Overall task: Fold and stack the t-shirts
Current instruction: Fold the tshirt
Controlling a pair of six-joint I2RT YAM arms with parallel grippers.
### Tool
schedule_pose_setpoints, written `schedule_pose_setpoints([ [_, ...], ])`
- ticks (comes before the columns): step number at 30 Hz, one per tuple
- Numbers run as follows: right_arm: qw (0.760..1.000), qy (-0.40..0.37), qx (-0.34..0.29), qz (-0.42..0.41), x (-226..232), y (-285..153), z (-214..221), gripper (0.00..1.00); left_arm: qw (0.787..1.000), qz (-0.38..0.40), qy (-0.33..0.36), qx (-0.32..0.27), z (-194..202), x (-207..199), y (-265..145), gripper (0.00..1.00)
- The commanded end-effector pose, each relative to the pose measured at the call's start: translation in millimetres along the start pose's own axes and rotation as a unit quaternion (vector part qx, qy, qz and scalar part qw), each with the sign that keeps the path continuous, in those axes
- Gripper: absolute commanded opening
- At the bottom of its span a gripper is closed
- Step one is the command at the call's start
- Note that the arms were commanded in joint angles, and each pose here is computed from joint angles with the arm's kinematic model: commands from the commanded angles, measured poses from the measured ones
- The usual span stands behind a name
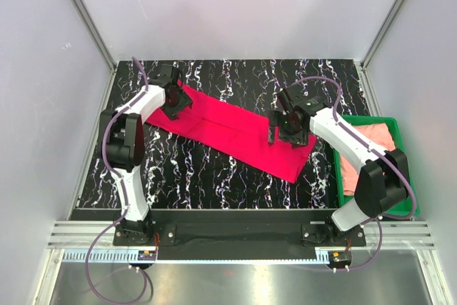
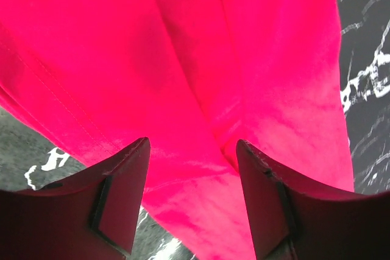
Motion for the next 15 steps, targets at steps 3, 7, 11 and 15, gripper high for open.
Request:
schedule_pose_setpoints([
  [3, 1.0, 0.013, 0.002, -0.01, -20, -8, 3, 0.86, 0.998, -0.02, -0.037, -0.045, -16, -10, 16, 0.65],
  [7, 1.0, 0.023, 0.007, -0.008, -25, -7, 3, 0.86, 0.999, -0.024, -0.028, -0.038, -25, -22, 30, 0.64],
  [11, 1.0, 0.025, 0.01, -0.001, -29, -4, -2, 0.86, 0.999, -0.036, 0.005, -0.011, -28, -29, 47, 0.64],
  [15, 0.999, 0.025, 0.022, 0.007, -32, 7, -7, 0.86, 0.997, -0.054, 0.057, 0.017, -29, -31, 72, 0.63],
])
Point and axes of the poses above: each gripper's point midway between its finger pads, its own y axis out along the fingers, its own x axis along the line the jaws close on, z = x × y, the point moved 4 cm from there along -y, back along the fingers, and after that the axes turned 4 degrees about y, right-handed, at the moved point
